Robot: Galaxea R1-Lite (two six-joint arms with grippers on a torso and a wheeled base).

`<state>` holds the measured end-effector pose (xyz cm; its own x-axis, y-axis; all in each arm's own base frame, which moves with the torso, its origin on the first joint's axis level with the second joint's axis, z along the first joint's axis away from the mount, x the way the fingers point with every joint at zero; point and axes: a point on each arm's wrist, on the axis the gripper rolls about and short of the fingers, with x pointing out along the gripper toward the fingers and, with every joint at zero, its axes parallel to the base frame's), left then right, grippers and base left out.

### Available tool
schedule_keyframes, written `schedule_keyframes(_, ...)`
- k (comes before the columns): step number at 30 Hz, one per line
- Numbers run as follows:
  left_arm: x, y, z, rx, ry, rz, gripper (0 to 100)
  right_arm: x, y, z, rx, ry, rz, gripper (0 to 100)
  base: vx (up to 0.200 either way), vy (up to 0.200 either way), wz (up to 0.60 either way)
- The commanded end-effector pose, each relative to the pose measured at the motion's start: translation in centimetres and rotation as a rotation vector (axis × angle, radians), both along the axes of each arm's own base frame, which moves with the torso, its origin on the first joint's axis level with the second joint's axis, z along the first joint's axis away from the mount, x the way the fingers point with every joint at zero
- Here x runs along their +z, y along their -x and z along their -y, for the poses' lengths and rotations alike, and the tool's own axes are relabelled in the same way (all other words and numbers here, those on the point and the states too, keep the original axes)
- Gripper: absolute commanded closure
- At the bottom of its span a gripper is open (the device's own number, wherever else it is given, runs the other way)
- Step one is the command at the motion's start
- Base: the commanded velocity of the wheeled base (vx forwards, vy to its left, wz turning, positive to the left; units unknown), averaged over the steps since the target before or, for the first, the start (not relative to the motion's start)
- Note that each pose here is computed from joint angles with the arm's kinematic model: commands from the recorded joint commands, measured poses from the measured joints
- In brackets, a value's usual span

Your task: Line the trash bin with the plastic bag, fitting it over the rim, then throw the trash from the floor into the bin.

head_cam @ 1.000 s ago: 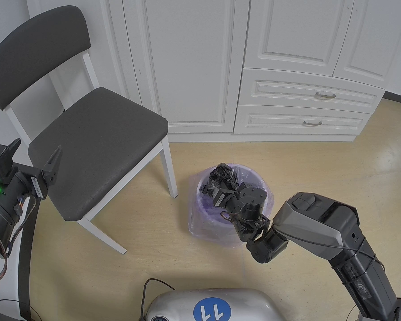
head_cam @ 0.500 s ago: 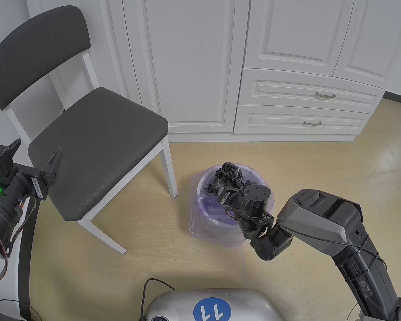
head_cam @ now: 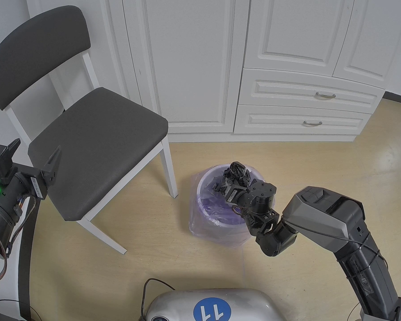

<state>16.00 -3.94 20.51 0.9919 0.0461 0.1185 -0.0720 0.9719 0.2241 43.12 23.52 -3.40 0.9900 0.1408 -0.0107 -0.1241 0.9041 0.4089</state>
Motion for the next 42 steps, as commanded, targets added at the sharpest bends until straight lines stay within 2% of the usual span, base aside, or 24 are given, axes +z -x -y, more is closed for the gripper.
schedule_keyframes(1, 0.1, 0.1, 0.0, -0.001, 0.001, 0.005, 0, -0.7, 0.7, -1.3, 0.027, 0.003, -0.006, 100, 0.0, 0.0, 0.0)
schedule_keyframes(7, 0.1, 0.1, 0.0, 0.0, 0.002, 0.008, 0, -2.0, 1.6, -3.6, 0.066, 0.007, -0.012, 100, 0.0, 0.0, 0.0)
schedule_keyframes(18, 0.1, 0.1, 0.0, 0.001, -0.014, 0.004, 0, -1.2, 3.1, -5.8, 0.112, -0.011, 0.0, 100, 0.0, 0.0, 0.0)
schedule_keyframes(28, 0.1, 0.1, -0.1, 0.008, -0.011, 0.007, 0, 0.8, 0.8, -1.3, 0.031, -0.007, 0.008, 100, 0.0, 0.0, 0.0)
schedule_keyframes(35, 0.2, 0.1, -0.2, 0.014, -0.011, 0.008, 0, -1.7, 1.3, -0.5, 0.063, 0.049, -0.079, 100, 0.0, 0.0, 0.0)
schedule_keyframes(39, 0.1, 0.1, -0.2, 0.014, -0.011, 0.007, 0, -2.4, 2.4, -0.1, 0.121, 0.08, -0.14, 100, 0.0, 0.0, 0.0)
schedule_keyframes(42, 0.1, 0.1, -0.2, 0.014, -0.011, 0.007, 0, -2.7, 2.4, -0.1, 0.135, 0.077, -0.136, 100, 0.0, 0.0, 0.0)
